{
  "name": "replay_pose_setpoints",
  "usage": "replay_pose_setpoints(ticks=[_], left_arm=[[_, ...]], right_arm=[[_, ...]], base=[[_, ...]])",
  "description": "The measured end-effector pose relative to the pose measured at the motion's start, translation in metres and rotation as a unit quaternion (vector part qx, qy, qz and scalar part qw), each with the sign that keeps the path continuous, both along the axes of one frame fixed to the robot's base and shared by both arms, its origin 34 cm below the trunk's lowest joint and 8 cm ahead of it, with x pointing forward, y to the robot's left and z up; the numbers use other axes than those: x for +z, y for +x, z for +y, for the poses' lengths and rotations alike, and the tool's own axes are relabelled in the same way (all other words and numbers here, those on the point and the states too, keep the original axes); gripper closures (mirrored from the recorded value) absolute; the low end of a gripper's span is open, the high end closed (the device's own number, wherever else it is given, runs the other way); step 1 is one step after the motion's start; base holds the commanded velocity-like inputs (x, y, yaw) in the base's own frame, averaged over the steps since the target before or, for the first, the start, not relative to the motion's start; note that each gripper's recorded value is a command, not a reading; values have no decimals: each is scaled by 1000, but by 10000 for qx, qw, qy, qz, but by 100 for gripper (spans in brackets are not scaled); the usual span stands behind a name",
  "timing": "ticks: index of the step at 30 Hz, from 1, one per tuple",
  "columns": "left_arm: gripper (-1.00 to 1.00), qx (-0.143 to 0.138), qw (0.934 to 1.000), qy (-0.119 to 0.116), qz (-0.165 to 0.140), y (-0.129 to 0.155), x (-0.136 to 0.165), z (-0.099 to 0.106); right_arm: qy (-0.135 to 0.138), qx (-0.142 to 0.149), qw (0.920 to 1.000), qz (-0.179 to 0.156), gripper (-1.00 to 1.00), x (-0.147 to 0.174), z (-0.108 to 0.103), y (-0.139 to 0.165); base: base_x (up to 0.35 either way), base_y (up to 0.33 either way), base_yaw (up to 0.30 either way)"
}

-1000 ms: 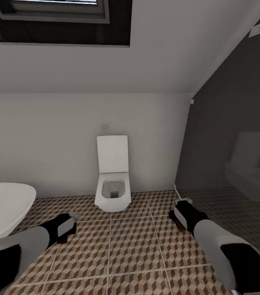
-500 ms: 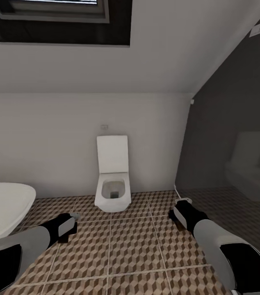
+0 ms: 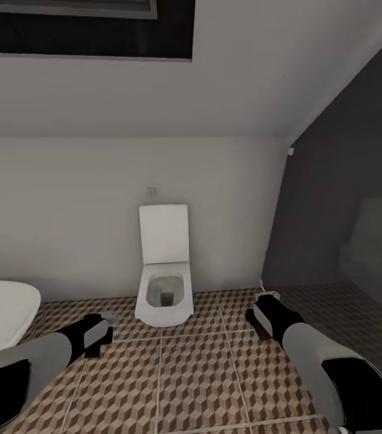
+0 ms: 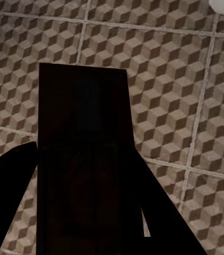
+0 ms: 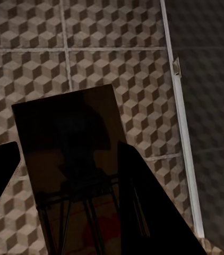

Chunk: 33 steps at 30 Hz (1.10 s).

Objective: Take the four mousetraps from the cabinet in the bathroom and place them on the bathroom floor. Make sure all four end up on the same floor surface, and ensure that at least two of them are either under or directly next to the same bathroom sink.

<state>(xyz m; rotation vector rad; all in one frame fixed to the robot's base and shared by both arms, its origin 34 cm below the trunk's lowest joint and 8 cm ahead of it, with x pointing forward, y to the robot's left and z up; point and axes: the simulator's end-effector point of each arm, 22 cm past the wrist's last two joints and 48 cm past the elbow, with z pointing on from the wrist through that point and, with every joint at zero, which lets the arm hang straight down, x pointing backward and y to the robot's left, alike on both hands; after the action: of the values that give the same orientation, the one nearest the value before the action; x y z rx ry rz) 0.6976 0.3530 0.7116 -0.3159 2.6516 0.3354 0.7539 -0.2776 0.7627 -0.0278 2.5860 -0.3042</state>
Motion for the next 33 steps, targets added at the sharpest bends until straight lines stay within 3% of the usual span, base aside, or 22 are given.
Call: replay_pose_setpoints(ticks=[33], left_arm=[[100, 2, 10000, -10, -7, 0, 0, 0]], right_arm=[[2, 19, 10000, -6, 100, 0, 3, 0]], base=[[333, 147, 0]])
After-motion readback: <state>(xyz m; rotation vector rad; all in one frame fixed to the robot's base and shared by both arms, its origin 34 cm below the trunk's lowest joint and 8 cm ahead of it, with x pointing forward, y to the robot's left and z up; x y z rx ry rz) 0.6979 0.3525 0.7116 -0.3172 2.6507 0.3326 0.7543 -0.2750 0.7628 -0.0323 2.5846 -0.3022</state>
